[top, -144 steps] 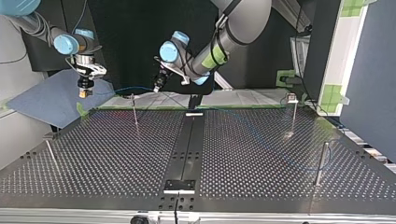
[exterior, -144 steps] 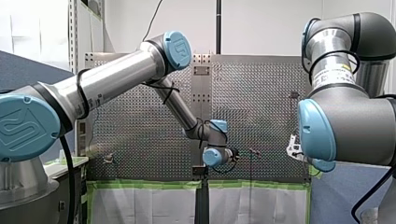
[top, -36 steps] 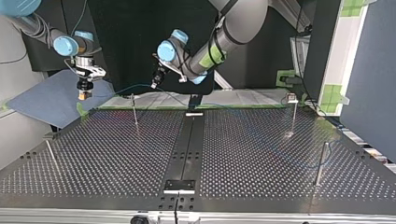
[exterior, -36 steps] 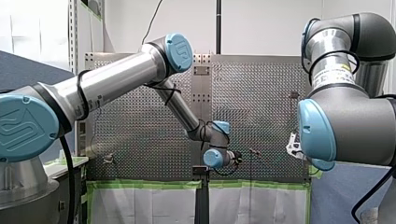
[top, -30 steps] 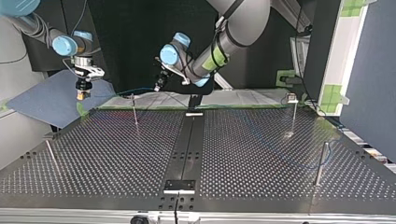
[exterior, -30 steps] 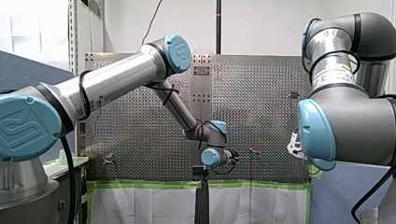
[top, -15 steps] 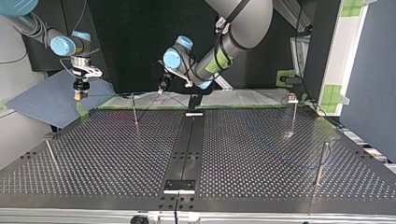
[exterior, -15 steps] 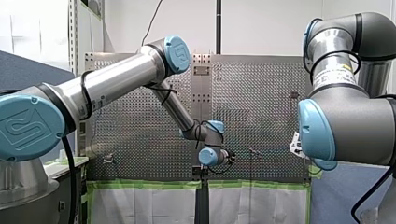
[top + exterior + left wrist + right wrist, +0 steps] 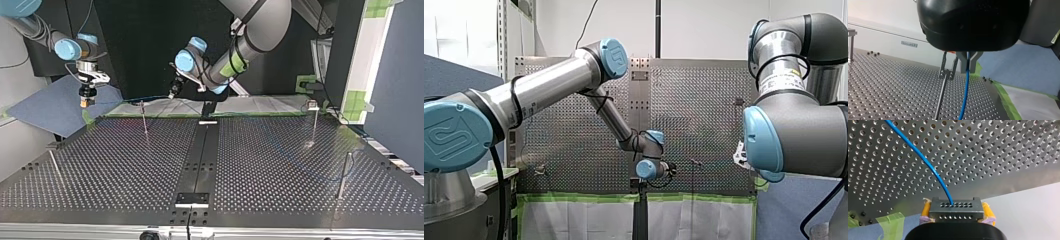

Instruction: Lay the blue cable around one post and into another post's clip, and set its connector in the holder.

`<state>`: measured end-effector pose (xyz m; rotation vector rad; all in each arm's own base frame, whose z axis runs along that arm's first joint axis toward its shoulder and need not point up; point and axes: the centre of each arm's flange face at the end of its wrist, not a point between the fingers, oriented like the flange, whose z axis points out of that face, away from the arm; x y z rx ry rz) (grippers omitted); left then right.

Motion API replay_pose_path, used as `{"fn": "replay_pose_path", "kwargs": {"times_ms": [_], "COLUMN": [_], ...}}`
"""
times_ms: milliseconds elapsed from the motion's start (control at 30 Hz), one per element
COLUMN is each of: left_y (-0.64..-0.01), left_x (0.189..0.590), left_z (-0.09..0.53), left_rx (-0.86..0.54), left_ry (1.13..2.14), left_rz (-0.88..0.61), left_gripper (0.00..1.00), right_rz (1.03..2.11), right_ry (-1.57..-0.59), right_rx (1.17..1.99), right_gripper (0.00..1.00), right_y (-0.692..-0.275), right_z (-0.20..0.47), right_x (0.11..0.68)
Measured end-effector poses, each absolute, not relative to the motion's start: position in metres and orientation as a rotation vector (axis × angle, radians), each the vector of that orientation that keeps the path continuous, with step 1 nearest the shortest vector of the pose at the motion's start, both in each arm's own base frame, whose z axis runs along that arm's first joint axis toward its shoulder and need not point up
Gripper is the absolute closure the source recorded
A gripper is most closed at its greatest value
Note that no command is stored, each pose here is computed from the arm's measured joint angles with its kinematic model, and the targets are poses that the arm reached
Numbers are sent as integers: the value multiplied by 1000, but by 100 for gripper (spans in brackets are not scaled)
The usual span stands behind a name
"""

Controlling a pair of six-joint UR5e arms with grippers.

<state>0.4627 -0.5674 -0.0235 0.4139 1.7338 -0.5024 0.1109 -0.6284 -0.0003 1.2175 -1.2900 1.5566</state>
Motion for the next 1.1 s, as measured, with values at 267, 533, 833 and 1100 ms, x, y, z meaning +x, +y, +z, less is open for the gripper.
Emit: {"fn": "replay_pose_path", "kwargs": {"times_ms": [267,533,833,1100], "left_y": [-564,-564,-564,-559], "left_x": [467,476,483,491], "left_z": [-24,-41,-46,-45], "left_rx": [394,387,381,371], "left_ry": [1736,1754,1756,1748], "left_rz": [-511,-512,-509,-514], "left_gripper": [99,99,99,99], "right_rz": [1559,1561,1563,1572], "right_ry": [-1288,-1284,-1282,-1275], "right_rx": [1220,1222,1222,1214], "right_gripper": [100,100,100,100], "right_y": [-628,-628,-628,-629], "right_z": [0,0,0,1], "right_x": [112,114,114,114]}}
